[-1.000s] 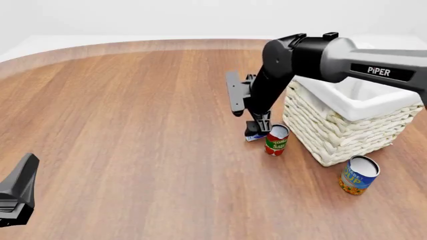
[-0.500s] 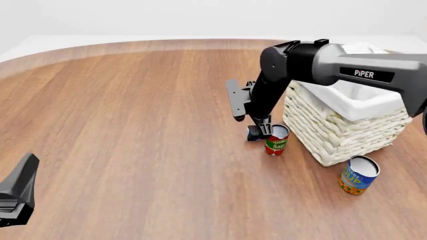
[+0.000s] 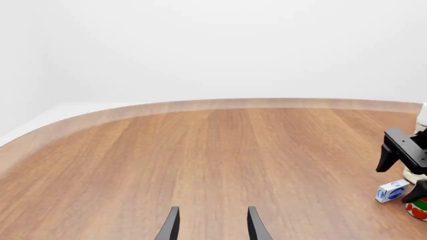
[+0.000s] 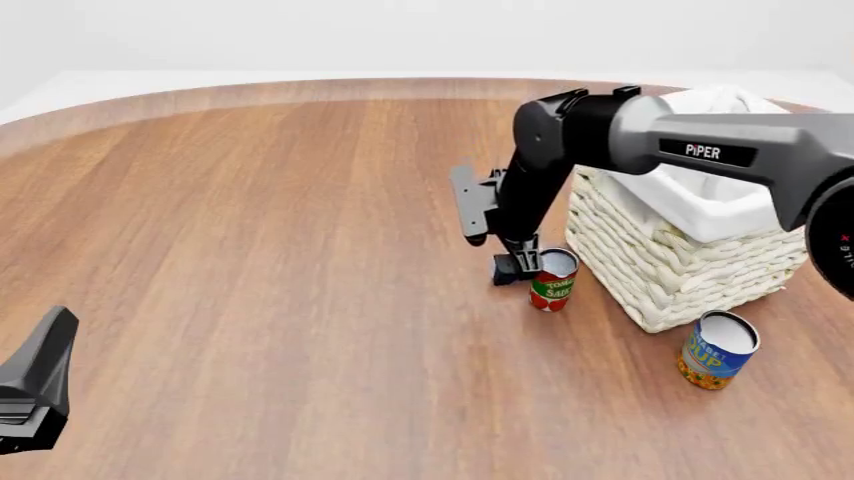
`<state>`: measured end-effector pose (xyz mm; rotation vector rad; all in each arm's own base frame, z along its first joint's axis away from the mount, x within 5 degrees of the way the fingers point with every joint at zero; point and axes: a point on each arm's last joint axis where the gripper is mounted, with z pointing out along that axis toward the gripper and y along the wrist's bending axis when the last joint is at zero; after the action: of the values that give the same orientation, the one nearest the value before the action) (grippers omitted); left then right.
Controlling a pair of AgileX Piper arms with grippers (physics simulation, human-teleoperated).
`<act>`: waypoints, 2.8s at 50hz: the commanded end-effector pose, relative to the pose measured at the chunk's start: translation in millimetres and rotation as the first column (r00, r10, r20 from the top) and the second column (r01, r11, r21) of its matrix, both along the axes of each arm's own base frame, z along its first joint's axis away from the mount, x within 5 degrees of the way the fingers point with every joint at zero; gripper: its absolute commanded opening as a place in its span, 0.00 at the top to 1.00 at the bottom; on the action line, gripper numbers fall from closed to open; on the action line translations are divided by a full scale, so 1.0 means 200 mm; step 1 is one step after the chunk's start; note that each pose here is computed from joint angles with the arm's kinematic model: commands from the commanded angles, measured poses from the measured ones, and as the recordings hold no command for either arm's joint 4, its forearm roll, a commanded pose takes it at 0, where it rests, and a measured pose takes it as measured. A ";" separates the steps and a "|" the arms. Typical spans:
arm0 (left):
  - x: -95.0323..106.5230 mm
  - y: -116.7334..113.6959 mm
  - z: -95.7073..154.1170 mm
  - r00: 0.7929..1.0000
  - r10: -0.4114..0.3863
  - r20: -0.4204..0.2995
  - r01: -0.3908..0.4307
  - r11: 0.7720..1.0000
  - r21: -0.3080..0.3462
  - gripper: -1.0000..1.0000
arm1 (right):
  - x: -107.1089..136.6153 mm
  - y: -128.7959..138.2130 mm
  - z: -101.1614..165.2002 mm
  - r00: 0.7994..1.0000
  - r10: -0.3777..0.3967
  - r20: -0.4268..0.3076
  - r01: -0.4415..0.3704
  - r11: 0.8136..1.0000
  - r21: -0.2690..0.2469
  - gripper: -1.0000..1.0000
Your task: Pick up the alphabet soup and the cream cheese box, and put them in the basket.
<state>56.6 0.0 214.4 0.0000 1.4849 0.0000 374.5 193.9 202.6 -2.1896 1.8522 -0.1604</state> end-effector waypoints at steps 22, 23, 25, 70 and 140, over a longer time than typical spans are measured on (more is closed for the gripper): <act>0.00 0.00 0.00 1.000 0.000 0.000 0.000 1.000 0.000 0.00 | 0.08 -0.03 -0.08 1.000 0.018 -0.026 -0.018 0.999 -0.027 0.00; 0.00 0.00 0.00 1.000 0.000 0.000 0.000 1.000 0.000 0.00 | 0.08 -0.03 -0.07 0.999 0.018 -0.029 -0.019 0.999 -0.028 0.00; 0.00 0.00 0.00 1.000 0.000 0.000 0.000 1.000 0.000 0.00 | 0.08 -0.02 -0.09 0.999 0.020 -0.030 -0.021 0.999 -0.029 0.00; 0.00 0.00 0.00 1.000 0.000 0.000 0.000 1.000 0.000 0.00 | 0.15 0.01 -0.20 0.997 0.046 -0.069 -0.049 0.997 -0.053 0.00; 0.00 0.00 0.00 1.000 0.000 0.000 0.000 1.000 0.000 0.00 | 0.26 -0.01 -0.24 0.997 0.037 -0.073 -0.041 0.997 -0.060 0.00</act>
<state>56.6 0.0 214.4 0.0000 1.4849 0.0000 424.2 191.5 155.4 -2.2988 1.8655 -0.1328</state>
